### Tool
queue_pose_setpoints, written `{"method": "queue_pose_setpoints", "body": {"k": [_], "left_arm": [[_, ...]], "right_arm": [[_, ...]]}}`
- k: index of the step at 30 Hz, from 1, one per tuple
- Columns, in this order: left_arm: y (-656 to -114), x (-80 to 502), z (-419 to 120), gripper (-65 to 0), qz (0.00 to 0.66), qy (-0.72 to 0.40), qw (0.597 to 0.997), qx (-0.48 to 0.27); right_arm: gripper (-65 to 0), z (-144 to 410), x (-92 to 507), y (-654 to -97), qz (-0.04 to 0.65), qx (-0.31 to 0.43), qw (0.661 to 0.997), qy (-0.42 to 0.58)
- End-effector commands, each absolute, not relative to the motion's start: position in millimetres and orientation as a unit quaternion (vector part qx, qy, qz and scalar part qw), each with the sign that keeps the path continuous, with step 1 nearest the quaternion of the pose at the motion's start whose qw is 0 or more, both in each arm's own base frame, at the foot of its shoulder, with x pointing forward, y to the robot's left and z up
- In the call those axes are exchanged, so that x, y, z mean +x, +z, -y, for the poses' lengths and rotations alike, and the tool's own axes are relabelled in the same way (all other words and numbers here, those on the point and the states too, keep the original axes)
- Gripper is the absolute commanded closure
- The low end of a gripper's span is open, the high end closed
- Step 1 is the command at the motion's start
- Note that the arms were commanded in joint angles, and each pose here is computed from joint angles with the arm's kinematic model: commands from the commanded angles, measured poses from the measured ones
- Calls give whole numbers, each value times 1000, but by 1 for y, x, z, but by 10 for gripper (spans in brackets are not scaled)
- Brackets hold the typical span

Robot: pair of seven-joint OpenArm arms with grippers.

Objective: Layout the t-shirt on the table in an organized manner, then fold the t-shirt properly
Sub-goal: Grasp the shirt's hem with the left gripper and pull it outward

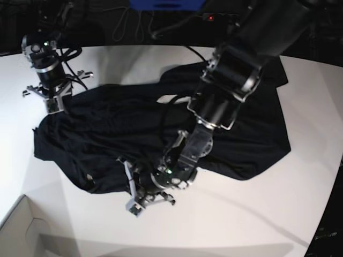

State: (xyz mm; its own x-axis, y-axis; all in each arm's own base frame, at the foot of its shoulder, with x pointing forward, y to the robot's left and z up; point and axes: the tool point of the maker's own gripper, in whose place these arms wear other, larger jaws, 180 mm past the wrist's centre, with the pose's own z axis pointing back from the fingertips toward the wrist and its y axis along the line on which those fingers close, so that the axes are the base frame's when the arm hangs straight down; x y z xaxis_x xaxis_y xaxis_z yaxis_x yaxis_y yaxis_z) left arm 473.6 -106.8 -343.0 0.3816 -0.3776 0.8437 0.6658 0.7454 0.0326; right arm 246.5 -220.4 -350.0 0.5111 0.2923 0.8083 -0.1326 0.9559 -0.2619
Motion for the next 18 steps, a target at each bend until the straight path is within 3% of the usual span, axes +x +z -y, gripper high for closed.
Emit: {"method": "queue_pose_setpoints", "body": {"k": [1, 5, 11, 15, 18], "left_arm": [[-327, 495, 96, -71, 482, -308, 808, -142], [-328, 515, 81, -73, 519, -212, 814, -150], [-365, 506, 69, -130, 480, -195, 840, -163], [-395, 482, 70, -132, 452, -193, 854, -171], [-420, 473, 38, -132, 435, -185, 868, -150]], "right_arm": [[0, 220, 248, -340, 494, -86, 856, 122], [0, 223, 232, -350, 476, -87, 867, 122], [0, 222, 226, -353, 469, -85, 871, 123], [0, 221, 236, -346, 482, -87, 863, 124], [0, 225, 251, -333, 501, -96, 851, 124]]}}
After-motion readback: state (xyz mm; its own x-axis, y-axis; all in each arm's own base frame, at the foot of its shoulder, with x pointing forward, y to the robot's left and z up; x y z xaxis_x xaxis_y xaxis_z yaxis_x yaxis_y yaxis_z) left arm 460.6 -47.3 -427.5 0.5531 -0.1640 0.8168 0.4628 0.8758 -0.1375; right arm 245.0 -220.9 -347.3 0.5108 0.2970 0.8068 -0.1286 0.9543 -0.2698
